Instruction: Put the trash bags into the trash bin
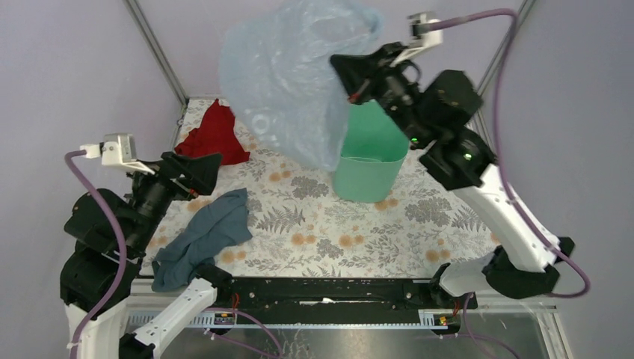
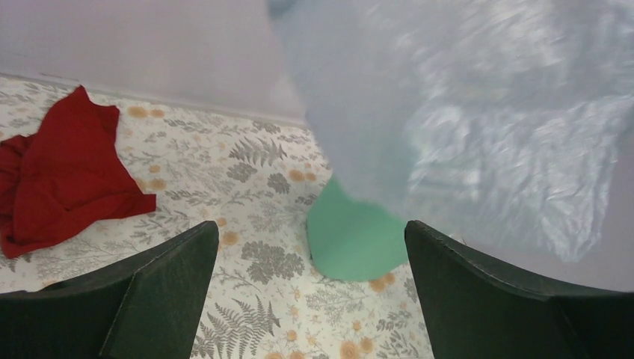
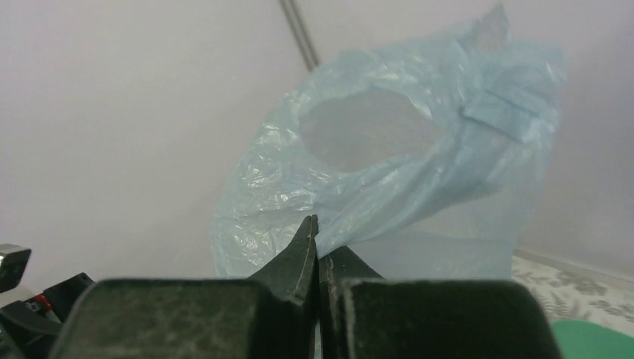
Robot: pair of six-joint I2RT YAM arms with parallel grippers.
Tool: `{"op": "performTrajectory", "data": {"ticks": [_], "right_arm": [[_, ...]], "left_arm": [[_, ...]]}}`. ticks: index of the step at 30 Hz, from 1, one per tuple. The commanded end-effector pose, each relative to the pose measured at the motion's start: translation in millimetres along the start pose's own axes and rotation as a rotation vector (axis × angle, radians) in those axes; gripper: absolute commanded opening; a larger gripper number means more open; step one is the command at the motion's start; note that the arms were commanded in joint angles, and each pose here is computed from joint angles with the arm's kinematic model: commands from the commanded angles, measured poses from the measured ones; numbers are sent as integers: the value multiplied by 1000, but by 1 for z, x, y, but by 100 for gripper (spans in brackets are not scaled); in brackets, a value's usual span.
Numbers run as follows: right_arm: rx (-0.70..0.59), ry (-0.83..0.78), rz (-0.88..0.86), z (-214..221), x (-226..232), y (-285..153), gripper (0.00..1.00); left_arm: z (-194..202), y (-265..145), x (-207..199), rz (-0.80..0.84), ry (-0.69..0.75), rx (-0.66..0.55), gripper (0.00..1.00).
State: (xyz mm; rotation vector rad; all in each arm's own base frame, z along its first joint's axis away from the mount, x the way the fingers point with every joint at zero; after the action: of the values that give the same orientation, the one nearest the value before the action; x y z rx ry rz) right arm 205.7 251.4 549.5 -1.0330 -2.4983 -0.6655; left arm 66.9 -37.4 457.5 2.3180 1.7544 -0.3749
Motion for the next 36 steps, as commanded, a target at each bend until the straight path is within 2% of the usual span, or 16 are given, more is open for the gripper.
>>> {"op": "performTrajectory", "data": {"ticks": [1, 6, 11, 17, 21, 24, 28, 36], "right_arm": [[44, -90, 139, -6, -30, -30, 0], [75, -266, 333, 0, -69, -46, 0], [105, -285, 406, 13, -89, -68, 0], [200, -212, 296, 32, -86, -75, 0], [201, -201, 270, 10, -71, -77, 0], [189, -217, 307, -13, -61, -82, 0], [239, -191, 299, -26, -50, -89, 0], [146, -245, 455, -30, -65, -110, 0]], "left_arm": [[4, 23, -12, 98, -19, 27, 99], [10, 41, -24, 205, -64, 78, 99], [12, 57, -35, 288, -118, 90, 99], [16, 89, -50, 414, -183, 111, 99], [28, 113, -56, 447, -226, 144, 99], [24, 127, -62, 448, -215, 132, 99], [7, 142, -74, 453, -172, 87, 99], [-17, 170, -87, 448, -168, -25, 99]]}}
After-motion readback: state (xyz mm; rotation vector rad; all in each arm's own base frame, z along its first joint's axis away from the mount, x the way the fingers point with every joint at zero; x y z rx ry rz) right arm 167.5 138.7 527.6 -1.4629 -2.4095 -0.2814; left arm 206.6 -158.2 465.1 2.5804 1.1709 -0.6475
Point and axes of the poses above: each gripper's point midway between its finger pads, its own y axis out along the fingers, its own x axis along the line the jaws close on, z = x × y, the point moved 10 cm from there along -y, back along the fingers, and after that the axes turned 7 degrees about y, right-handed, at the moved point
